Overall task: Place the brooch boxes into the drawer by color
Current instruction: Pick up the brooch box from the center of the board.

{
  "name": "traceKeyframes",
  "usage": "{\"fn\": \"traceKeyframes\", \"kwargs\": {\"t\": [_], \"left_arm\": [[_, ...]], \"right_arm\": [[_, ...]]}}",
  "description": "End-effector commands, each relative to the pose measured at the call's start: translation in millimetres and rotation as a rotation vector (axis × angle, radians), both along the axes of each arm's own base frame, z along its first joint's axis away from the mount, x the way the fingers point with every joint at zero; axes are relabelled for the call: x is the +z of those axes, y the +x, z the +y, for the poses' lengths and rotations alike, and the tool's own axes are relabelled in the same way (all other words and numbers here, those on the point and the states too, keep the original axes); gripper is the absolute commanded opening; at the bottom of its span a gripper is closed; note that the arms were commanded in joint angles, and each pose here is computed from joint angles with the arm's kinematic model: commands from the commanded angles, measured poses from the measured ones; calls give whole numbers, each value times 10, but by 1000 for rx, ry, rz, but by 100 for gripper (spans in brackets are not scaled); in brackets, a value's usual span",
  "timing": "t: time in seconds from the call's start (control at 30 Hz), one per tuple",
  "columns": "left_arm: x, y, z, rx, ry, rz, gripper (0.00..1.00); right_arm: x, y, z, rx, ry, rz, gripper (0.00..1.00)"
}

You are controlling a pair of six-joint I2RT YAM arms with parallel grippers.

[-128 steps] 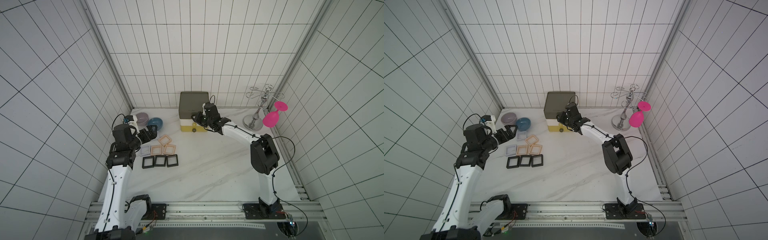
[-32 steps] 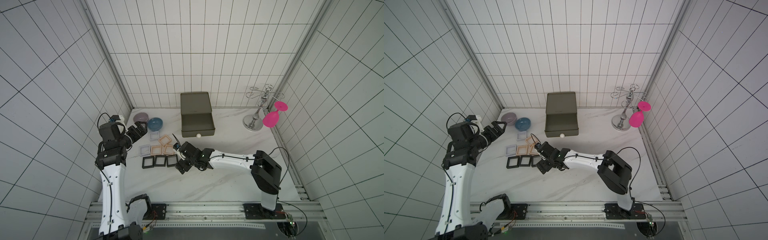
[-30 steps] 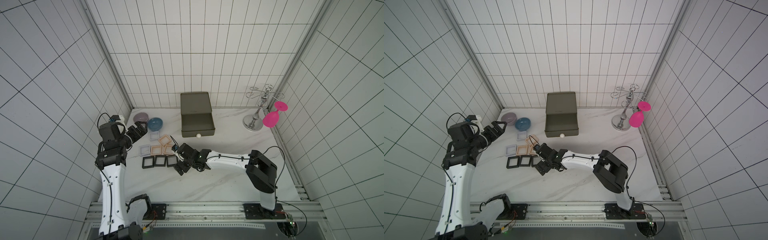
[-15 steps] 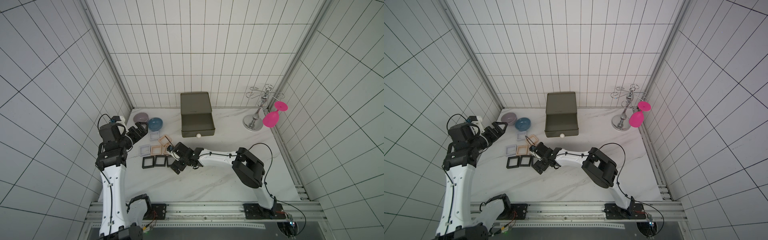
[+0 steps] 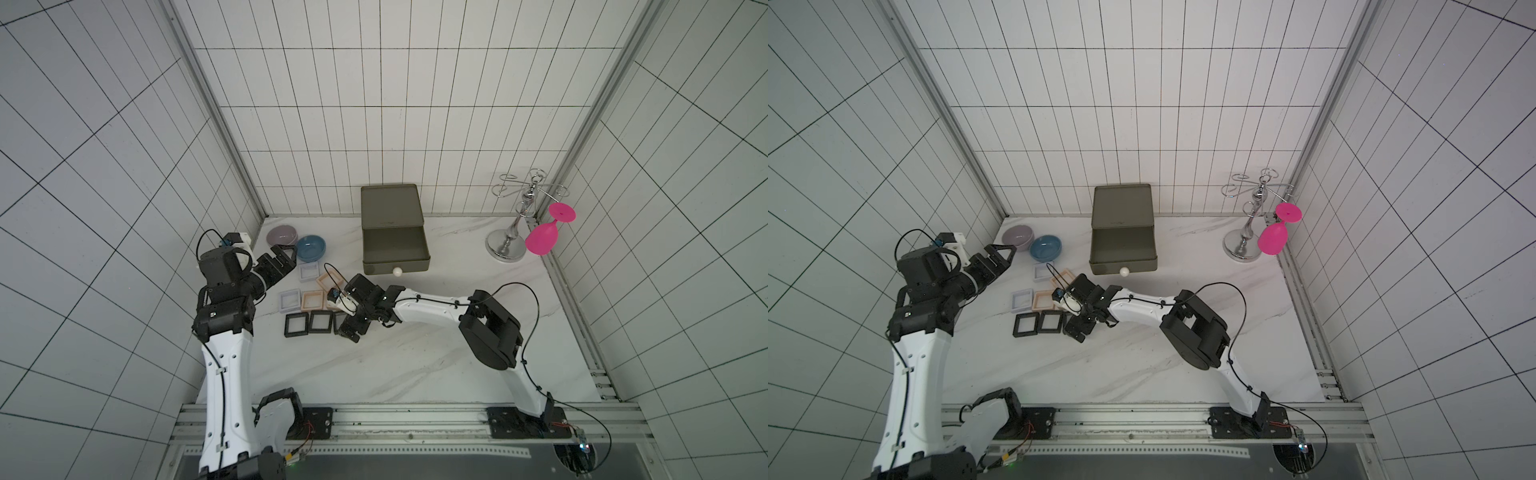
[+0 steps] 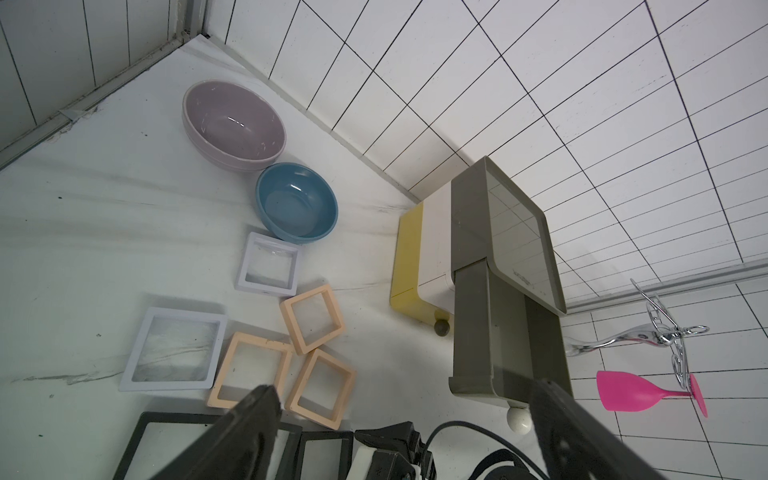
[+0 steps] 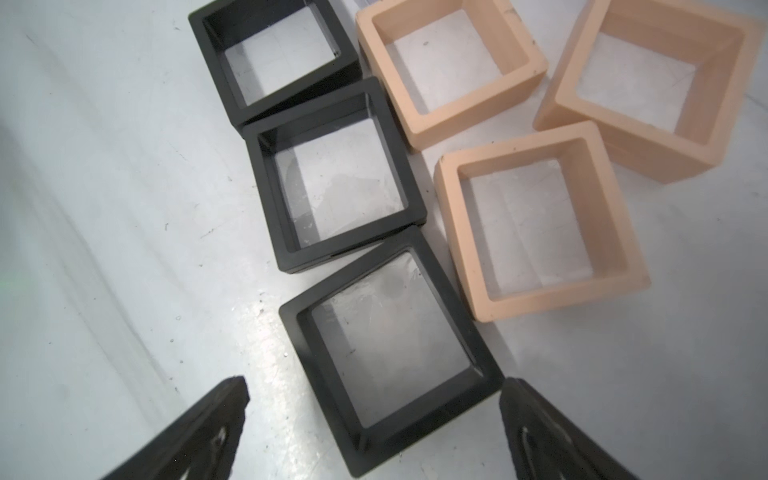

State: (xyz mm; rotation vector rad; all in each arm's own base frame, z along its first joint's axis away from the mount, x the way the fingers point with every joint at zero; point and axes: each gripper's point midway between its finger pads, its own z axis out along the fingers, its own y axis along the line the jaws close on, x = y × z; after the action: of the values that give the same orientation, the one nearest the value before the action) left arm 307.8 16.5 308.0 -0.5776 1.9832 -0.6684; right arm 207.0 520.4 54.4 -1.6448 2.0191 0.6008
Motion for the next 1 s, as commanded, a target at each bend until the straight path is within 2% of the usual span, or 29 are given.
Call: {"fn": "traceKeyframes", "kwargs": {"t": [0.0,0.3,0.6,0.97], "left_arm": [[54,-12,-8,-6,10,-30,98],[31,-10,1,-4,12,-23,98],[37,17,4,-5,11,-25,98],[48,36,-3,-12,3,-26,98]], "right_arm": [[-182,-46,-33,89,-60,24,99],[-307,33,-65,104,-97,24,99],[-272,164,-136,79,-106,-3,99],[-259,108,-51,127,-97,18,100]]}}
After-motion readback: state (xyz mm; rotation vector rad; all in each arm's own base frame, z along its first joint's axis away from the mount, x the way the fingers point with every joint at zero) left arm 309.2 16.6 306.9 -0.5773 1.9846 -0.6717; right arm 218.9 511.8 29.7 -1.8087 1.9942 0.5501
